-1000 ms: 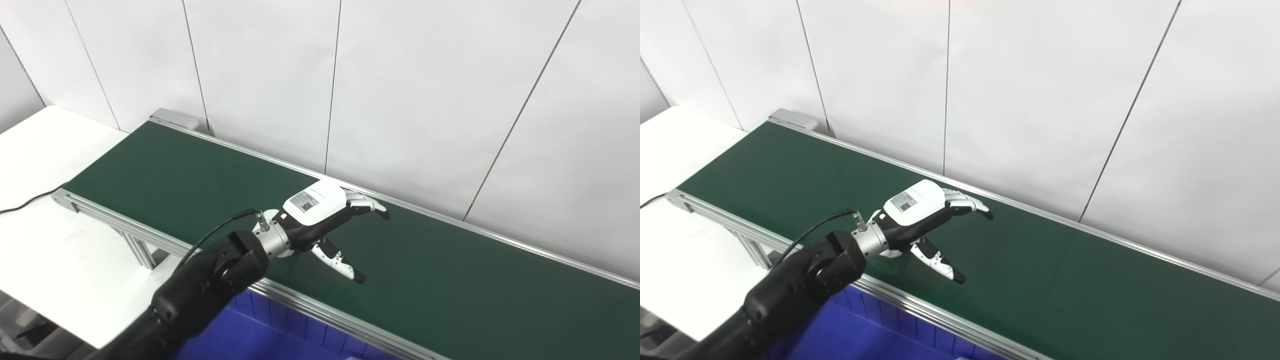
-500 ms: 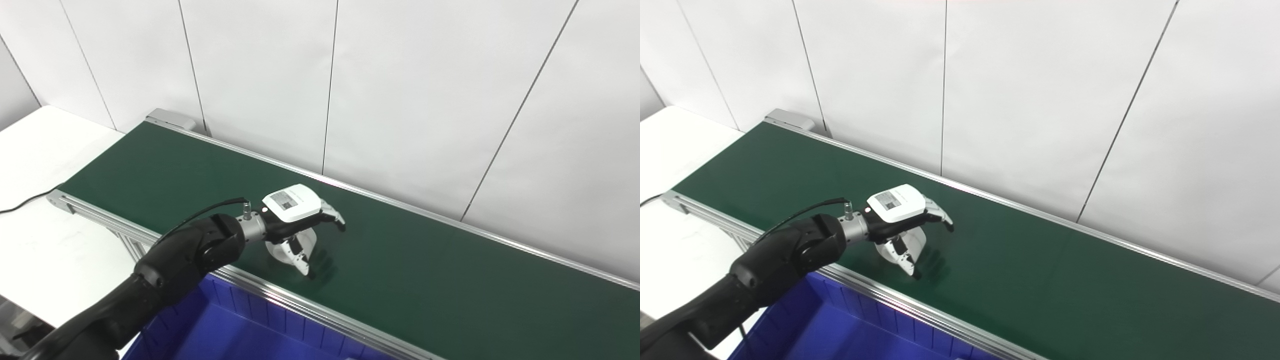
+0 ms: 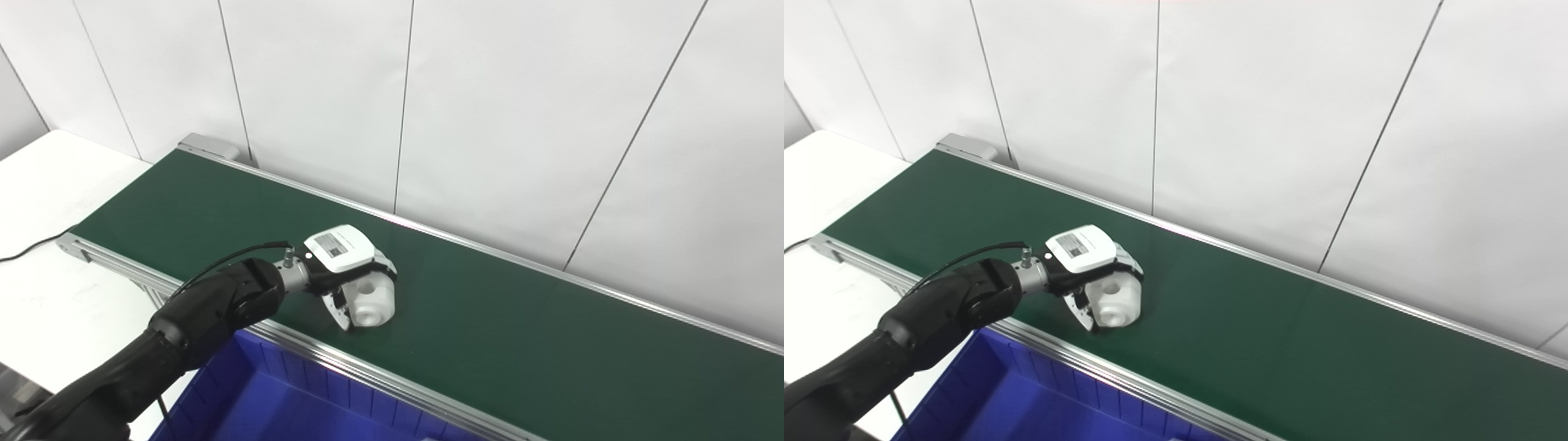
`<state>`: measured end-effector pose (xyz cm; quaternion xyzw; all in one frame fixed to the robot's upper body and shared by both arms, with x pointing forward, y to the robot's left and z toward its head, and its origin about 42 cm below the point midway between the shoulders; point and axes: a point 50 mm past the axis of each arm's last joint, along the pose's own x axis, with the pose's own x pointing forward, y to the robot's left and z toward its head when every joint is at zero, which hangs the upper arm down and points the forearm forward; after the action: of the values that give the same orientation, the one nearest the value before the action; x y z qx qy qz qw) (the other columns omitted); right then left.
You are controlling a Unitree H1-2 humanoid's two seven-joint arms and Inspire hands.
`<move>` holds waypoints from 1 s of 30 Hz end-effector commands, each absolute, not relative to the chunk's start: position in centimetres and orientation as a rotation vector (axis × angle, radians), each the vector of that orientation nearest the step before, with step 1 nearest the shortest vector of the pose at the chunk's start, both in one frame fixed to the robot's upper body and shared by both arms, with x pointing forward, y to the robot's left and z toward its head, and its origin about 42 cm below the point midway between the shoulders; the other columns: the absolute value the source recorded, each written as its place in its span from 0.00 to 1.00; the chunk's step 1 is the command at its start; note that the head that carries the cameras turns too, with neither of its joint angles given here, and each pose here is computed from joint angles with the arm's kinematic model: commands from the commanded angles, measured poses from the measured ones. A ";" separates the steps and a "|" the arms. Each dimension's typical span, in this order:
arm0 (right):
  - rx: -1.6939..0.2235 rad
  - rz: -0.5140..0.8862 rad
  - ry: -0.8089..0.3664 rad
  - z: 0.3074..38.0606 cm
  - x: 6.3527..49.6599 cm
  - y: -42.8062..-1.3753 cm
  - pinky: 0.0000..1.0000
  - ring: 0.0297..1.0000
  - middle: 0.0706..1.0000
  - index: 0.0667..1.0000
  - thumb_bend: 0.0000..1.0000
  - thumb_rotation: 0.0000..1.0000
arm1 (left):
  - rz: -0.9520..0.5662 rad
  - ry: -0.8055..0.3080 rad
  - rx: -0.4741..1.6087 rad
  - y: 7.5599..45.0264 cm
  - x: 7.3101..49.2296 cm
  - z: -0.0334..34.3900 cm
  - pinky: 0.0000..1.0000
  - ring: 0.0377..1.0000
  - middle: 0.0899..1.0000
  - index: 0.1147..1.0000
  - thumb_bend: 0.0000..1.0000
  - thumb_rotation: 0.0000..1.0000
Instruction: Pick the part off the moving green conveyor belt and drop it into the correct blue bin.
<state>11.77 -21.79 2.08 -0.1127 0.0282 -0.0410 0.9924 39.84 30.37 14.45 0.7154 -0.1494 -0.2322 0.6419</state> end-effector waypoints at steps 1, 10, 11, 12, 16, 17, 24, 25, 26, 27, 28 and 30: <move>-0.213 -0.081 -0.012 3.1 12.1 -21.6 0.81 0.87 1.00 1.00 0.74 1.00 | -0.420 -0.401 1.647 30.7 40.6 15.1 0.65 0.67 0.66 0.66 0.85 0.08; -0.214 -0.082 -0.011 3.3 11.9 -21.6 0.78 0.84 1.00 1.00 0.73 1.00 | -0.374 -0.498 1.484 28.8 39.8 11.8 0.44 0.39 0.41 0.46 0.52 0.00; -0.214 -0.082 -0.012 3.3 11.9 -21.6 0.77 0.84 1.00 1.00 0.73 1.00 | -0.375 -0.502 1.468 28.7 39.7 11.7 0.44 0.39 0.41 0.46 0.52 0.00; -0.215 -0.081 -0.015 3.3 11.9 -21.5 0.77 0.84 1.00 1.00 0.73 1.00 | -0.375 -0.506 1.455 28.6 39.5 11.7 0.44 0.39 0.41 0.45 0.52 0.00; -0.216 -0.082 -0.020 3.4 11.9 -21.4 0.76 0.83 0.99 1.00 0.70 1.00 | -0.382 -0.500 1.429 28.3 39.3 12.1 0.46 0.41 0.42 0.45 0.52 0.00; -0.219 -0.081 -0.022 3.4 11.9 -21.4 0.75 0.82 0.99 1.00 0.69 1.00 | -0.385 -0.500 1.427 28.3 39.2 12.2 0.47 0.41 0.42 0.44 0.52 0.00; -0.221 -0.076 -0.021 3.4 12.1 -21.2 0.73 0.80 0.99 1.00 0.68 1.00 | -0.388 -0.508 1.418 28.7 39.1 13.4 0.49 0.43 0.42 0.45 0.52 0.00; -0.222 -0.075 -0.021 3.4 12.1 -21.1 0.72 0.80 0.99 1.00 0.68 1.00 | -0.386 -0.509 1.418 28.8 39.0 13.6 0.50 0.43 0.41 0.45 0.52 0.00; -0.226 -0.074 -0.022 3.4 12.1 -21.1 0.71 0.80 0.99 1.00 0.67 1.00 | -0.383 -0.512 1.414 28.8 39.0 14.0 0.50 0.43 0.41 0.45 0.52 0.00; -0.228 -0.073 -0.023 3.4 12.2 -21.1 0.71 0.79 0.99 1.00 0.67 1.00 | -0.381 -0.513 1.411 28.9 38.9 14.3 0.50 0.43 0.41 0.45 0.52 0.00; -0.232 -0.071 -0.024 3.4 12.2 -21.1 0.71 0.79 0.99 1.00 0.67 1.00 | -0.376 -0.517 1.405 29.0 38.7 14.8 0.50 0.43 0.41 0.45 0.52 0.00; -0.234 -0.069 -0.024 3.4 12.2 -21.1 0.70 0.79 0.99 1.00 0.66 1.00 | -0.365 -0.534 1.389 29.1 38.3 15.6 0.51 0.44 0.41 0.45 0.52 0.00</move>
<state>11.96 -21.30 2.45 -0.1208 0.0202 -0.0348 0.9919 37.65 28.09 12.91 0.6306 -0.2152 -0.1932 0.7202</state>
